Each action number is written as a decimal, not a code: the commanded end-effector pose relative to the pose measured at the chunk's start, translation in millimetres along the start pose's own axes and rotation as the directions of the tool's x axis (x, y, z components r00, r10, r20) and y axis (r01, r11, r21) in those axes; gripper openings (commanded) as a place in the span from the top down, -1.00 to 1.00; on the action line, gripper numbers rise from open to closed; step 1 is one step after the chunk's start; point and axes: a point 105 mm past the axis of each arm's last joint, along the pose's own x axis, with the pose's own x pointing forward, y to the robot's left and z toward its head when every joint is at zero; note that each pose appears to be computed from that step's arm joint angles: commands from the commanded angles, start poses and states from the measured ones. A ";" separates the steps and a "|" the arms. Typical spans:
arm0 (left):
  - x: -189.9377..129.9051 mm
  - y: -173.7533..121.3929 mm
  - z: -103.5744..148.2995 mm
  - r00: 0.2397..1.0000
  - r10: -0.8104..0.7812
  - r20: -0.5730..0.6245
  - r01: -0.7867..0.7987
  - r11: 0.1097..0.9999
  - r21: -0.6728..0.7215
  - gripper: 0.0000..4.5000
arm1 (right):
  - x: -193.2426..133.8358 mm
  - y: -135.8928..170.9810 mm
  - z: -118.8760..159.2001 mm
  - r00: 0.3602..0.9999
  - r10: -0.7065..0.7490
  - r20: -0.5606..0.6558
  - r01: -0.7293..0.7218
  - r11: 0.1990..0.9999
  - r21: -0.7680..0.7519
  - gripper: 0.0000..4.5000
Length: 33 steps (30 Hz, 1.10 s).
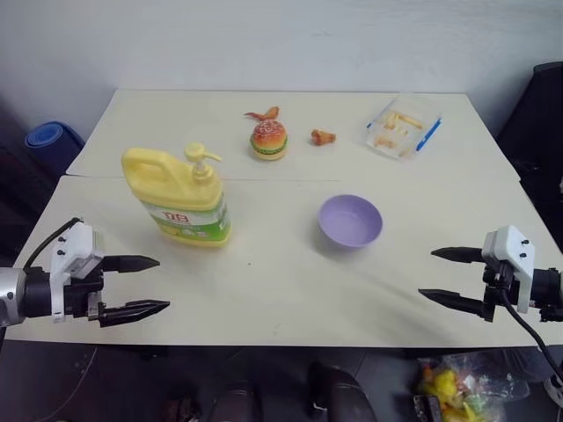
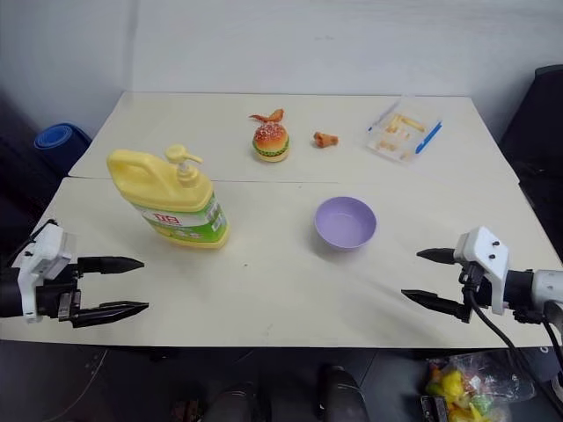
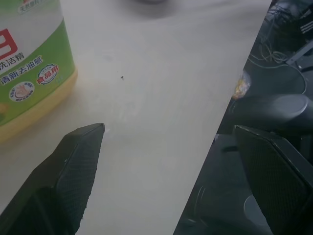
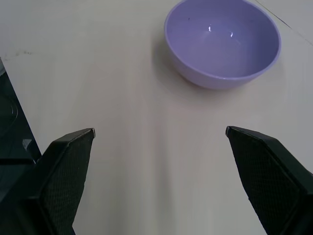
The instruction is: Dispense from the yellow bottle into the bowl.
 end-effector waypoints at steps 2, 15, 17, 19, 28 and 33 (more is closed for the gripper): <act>3.7 8.3 0.9 0.999 0.053 -0.012 -0.052 0.997 0.058 -1.00 | 2.0 4.4 4.7 1.000 0.007 0.003 -0.007 0.999 -0.039 -0.99; 11.6 5.2 29.8 0.992 -0.007 0.125 0.004 1.000 0.022 -1.00 | 13.2 10.0 14.3 1.000 0.015 0.024 -0.013 0.997 -0.072 -0.99; 12.5 -2.9 42.1 0.987 -0.069 0.145 0.063 0.997 0.041 -1.00 | 21.9 11.6 23.9 0.999 0.028 0.043 -0.024 0.995 -0.100 -0.99; 13.0 -16.2 58.8 0.973 -0.169 0.158 0.159 0.984 0.076 -1.00 | 35.6 14.3 37.2 0.997 0.051 0.062 -0.042 0.990 -0.137 -0.99; 30.0 -45.7 107.8 0.904 -0.423 0.067 0.389 0.877 0.283 -1.00 | 117.5 13.7 67.1 0.995 0.094 0.046 -0.078 0.960 -0.270 -0.99; 34.4 -42.6 108.5 0.895 -0.444 0.049 0.410 0.860 0.305 -1.00 | 152.5 -5.0 58.5 1.000 0.017 0.001 -0.016 0.956 -0.292 -0.99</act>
